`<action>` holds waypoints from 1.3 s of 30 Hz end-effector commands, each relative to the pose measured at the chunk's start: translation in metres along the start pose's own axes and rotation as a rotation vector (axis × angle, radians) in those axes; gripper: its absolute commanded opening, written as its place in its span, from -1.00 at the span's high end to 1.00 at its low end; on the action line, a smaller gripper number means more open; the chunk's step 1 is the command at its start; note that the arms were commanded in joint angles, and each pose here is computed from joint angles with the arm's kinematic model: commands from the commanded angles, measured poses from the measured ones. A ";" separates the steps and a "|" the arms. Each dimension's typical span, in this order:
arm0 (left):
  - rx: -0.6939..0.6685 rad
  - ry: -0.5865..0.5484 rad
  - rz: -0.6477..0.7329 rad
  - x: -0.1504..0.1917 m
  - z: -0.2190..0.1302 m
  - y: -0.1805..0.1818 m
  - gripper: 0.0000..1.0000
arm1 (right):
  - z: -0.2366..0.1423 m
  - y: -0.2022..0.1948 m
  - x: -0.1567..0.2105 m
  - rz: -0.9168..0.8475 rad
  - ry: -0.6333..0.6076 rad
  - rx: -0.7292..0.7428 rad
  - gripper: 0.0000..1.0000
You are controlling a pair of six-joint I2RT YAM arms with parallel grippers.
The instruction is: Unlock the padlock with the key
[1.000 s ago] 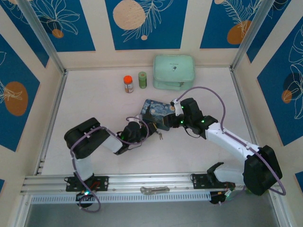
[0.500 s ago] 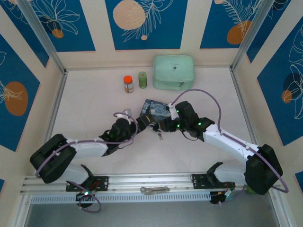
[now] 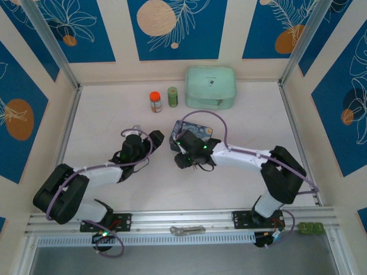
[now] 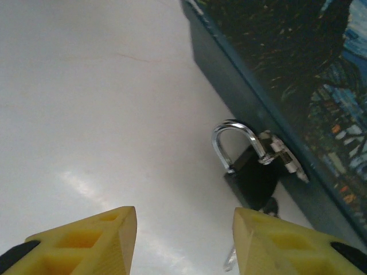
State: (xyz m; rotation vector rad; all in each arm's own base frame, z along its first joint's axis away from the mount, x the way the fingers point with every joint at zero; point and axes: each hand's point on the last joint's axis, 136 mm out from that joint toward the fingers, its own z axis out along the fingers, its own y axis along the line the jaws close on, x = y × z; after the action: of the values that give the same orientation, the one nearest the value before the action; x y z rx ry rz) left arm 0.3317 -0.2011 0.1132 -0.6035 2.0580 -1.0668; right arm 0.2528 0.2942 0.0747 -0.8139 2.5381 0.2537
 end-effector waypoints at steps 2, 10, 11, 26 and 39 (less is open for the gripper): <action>0.015 0.004 -0.026 0.003 -0.005 0.010 -0.57 | 0.005 -0.020 0.006 -0.071 0.056 0.173 0.04; 0.014 0.003 -0.035 0.005 -0.006 0.016 -0.57 | 0.022 -0.023 0.021 -0.102 0.102 0.247 0.09; 0.018 0.003 -0.034 0.005 -0.006 0.015 -0.57 | 0.024 -0.024 0.020 -0.113 0.099 0.256 0.10; 0.025 0.017 -0.034 0.006 -0.005 0.013 -0.57 | 0.043 -0.030 0.005 -0.283 -0.009 0.324 0.62; 0.082 0.018 0.063 -0.017 0.052 -0.016 -0.58 | 0.042 -0.034 -0.003 -0.332 -0.137 0.225 1.00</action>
State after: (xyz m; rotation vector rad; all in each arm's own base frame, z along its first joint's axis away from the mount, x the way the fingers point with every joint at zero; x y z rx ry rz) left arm 0.3693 -0.2208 0.1141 -0.5162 2.0454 -1.0834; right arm 0.2915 0.2816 0.0428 -1.0261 2.2239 -0.1472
